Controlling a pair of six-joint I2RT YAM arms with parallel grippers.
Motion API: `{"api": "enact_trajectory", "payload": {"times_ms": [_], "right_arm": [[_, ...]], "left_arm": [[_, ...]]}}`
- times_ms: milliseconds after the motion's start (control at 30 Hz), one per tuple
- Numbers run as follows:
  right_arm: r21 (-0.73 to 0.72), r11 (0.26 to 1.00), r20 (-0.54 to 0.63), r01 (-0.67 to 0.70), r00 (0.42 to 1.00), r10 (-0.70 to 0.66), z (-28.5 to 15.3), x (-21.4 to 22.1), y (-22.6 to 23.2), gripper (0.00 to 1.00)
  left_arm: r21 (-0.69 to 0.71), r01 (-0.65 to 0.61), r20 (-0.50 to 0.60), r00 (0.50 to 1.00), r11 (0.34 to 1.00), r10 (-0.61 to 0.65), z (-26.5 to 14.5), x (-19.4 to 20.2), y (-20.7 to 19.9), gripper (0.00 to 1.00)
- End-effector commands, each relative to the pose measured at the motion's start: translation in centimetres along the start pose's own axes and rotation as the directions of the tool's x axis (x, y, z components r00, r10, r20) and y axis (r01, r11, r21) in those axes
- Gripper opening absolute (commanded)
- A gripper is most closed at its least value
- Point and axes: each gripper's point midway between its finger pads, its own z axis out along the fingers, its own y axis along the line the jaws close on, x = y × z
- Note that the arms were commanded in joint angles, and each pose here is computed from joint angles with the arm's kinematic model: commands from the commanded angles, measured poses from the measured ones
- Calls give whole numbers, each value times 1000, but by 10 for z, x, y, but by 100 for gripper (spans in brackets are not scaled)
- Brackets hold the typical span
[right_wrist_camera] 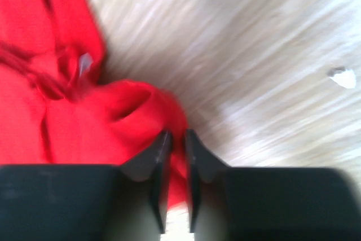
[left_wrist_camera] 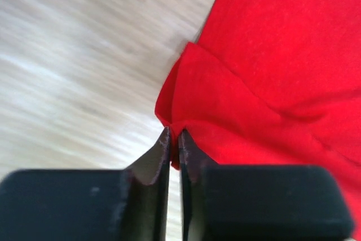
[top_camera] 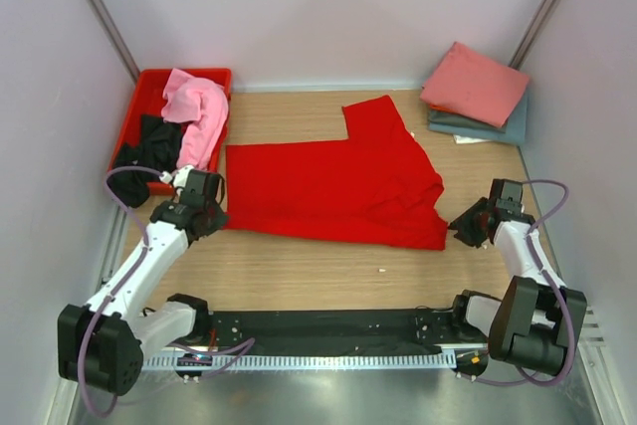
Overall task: Fold and stack the t-shirts
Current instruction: Fold the tshirt
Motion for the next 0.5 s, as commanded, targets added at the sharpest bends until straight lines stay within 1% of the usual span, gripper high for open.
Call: {"api": "enact_trajectory", "payload": {"times_ms": [0,33,67,100,133,200,300,333,367,467], "right_arm": [[53,999,90,-6,996,1,-2,-21,-7,38],[64,998,97,-6,995,0,-3,-24,-8,71],[75,997,105,-15,994,7,-4,-27,-8,82],[88,996,137,-22,990,10,-7,-37,-7,90],[78,997,147,-24,989,12,-9,-41,-3,96],[54,998,175,-15,984,5,-18,-51,7,97],[-28,998,233,57,971,-49,-36,-62,27,96],[-98,991,229,95,971,-70,-44,-58,40,92],[-138,983,225,124,970,-91,-48,-56,49,90],[-236,944,205,228,962,-181,-55,-37,77,85]], "left_arm": [[-82,24,78,997,996,-18,-23,-25,20,13],[-70,29,87,996,997,-22,-33,-33,16,19],[-51,26,90,996,998,-21,-39,-37,13,45],[-31,17,102,995,999,-14,-49,-44,9,54],[-10,12,94,996,1000,-11,-53,-44,6,60],[21,6,101,995,1000,-8,-61,-47,2,61],[86,-3,91,996,996,-5,-69,-43,-5,61],[93,-3,87,996,996,-5,-66,-39,-4,61],[110,-12,90,996,994,2,-66,-37,-5,62],[150,-9,63,998,989,0,-53,-24,-10,62]]}}
